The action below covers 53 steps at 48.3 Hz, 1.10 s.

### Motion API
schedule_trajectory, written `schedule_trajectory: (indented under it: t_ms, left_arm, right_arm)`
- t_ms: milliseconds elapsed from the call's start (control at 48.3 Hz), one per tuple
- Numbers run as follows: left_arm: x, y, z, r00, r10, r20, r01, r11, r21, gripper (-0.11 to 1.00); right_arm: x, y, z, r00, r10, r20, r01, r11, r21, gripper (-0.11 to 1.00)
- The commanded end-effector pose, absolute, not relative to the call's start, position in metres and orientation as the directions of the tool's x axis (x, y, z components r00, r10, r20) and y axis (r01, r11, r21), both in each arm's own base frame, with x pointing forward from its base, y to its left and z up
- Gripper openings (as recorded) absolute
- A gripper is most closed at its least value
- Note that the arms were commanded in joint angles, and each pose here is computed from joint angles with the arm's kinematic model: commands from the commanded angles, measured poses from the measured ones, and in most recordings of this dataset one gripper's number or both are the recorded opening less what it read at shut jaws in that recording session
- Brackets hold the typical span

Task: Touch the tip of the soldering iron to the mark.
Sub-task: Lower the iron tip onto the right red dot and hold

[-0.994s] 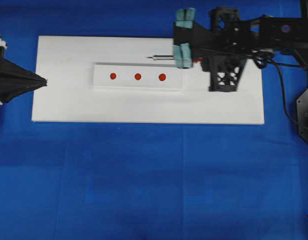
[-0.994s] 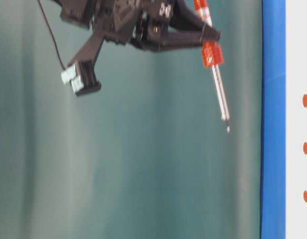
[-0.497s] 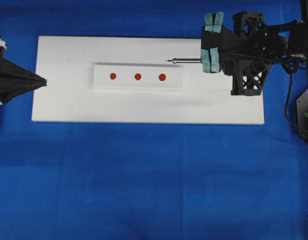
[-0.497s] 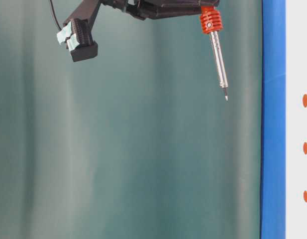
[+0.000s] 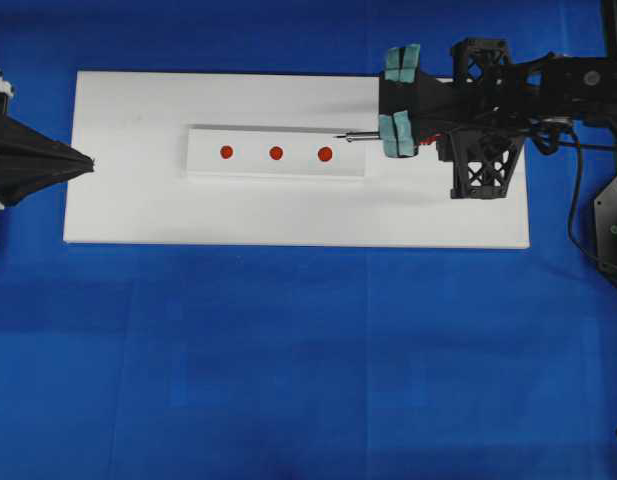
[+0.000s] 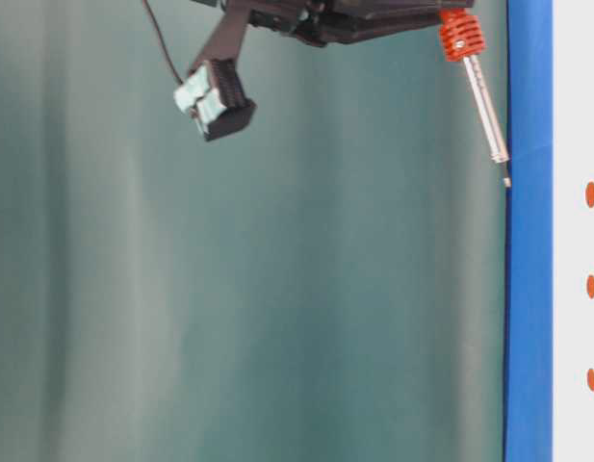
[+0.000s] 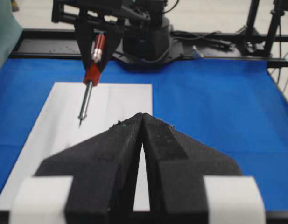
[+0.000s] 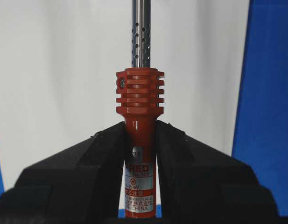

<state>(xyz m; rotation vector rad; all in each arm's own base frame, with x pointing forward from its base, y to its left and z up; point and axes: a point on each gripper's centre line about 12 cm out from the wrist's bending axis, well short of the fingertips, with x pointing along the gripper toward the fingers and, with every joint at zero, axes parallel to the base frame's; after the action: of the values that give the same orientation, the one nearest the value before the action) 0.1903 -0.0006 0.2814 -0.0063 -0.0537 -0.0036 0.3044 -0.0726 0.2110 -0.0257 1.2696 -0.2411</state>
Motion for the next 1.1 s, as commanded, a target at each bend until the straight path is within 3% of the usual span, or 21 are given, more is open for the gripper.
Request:
schedule_trajectory:
  t_ms: [0,580,1077]
  left_arm:
    - [0.192,0.0,0.285,0.998,-0.002,0.064,0.002,1.0,-0.006,0.02]
    - [0.192,0.0,0.283,0.999,-0.002,0.054,0.003,1.0,-0.005,0.02]
    - [0.191,0.0,0.284,0.998,-0.002,0.057,0.002,1.0,-0.006,0.02]
  right_arm:
    - [0.308,-0.072,0.211,0.289,-0.193,-0.938,0.164,0.975,-0.15,0.06]
    - [0.32,-0.078,0.169,0.258,-0.176,-0.95,0.16,0.978,-0.138,0.06]
    - [0.319,-0.078,0.166,0.247,-0.174,-0.953,0.158,0.978,-0.137,0.06]
